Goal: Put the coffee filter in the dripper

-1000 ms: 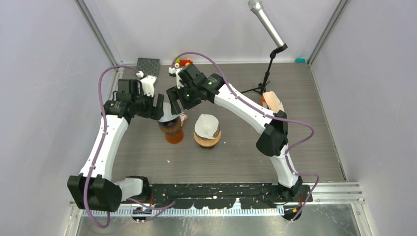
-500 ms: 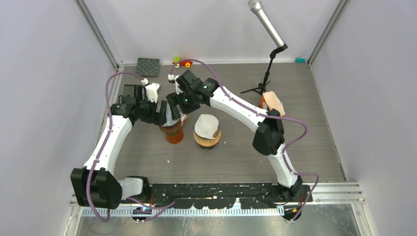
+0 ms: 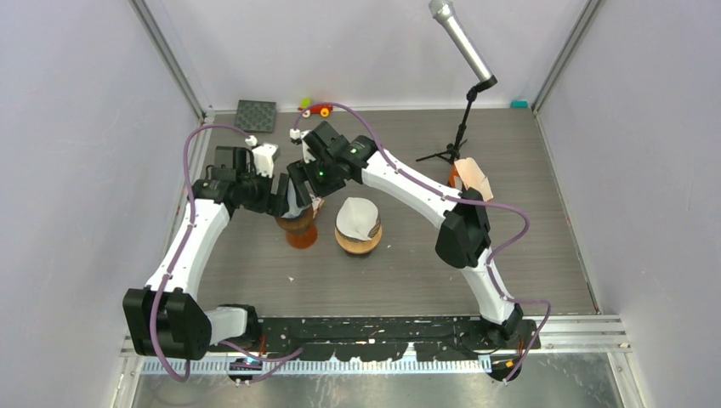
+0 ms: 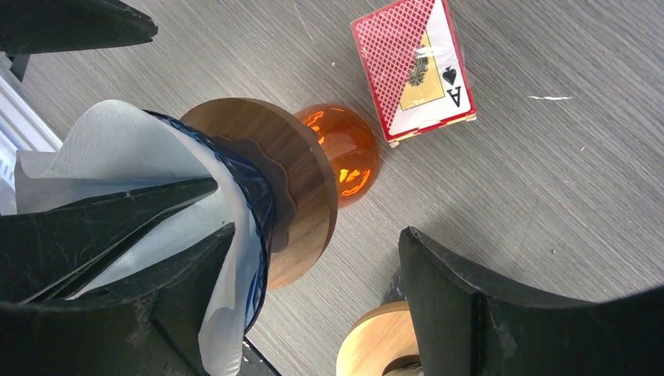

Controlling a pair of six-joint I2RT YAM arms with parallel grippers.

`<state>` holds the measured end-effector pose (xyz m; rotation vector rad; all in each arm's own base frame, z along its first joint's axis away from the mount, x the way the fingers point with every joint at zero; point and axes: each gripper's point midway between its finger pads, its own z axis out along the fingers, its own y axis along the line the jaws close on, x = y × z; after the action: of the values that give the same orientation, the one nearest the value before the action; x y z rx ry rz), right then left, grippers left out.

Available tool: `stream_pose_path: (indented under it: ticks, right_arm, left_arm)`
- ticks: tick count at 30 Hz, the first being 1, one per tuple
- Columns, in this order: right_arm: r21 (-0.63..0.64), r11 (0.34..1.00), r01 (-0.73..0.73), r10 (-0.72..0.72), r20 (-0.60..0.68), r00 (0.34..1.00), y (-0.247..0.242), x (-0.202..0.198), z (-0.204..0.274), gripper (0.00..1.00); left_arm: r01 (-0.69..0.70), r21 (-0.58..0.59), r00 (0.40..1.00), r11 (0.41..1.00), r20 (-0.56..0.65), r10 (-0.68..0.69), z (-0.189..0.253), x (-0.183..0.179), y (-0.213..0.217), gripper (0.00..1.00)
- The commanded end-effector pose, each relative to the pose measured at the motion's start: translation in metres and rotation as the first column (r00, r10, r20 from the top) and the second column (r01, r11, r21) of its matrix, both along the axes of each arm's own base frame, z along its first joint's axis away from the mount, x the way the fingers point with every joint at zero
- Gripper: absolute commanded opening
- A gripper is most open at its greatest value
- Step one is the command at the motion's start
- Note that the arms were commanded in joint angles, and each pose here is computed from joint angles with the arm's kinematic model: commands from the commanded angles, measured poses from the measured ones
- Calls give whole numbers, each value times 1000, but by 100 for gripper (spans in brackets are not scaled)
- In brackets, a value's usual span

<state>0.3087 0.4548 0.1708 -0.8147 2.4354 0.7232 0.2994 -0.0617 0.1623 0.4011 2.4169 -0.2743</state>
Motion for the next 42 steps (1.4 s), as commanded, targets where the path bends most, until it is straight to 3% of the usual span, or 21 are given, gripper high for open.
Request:
stream_pose_path:
  ticks: [1, 22, 42]
  right_arm:
    - [43, 999, -10, 7, 55, 998, -3, 4, 35, 77]
    - [198, 980, -27, 27, 4, 1000, 1, -5, 82, 77]
    - [240, 971, -24, 17, 29, 999, 0, -7, 106, 77]
  left_arm:
    - [2, 28, 999, 1000, 52, -4, 17, 5, 6, 81]
    - [1, 17, 996, 1000, 95, -3, 41, 8, 5, 82]
    - [5, -9, 993, 1000, 121, -4, 61, 9, 1, 82]
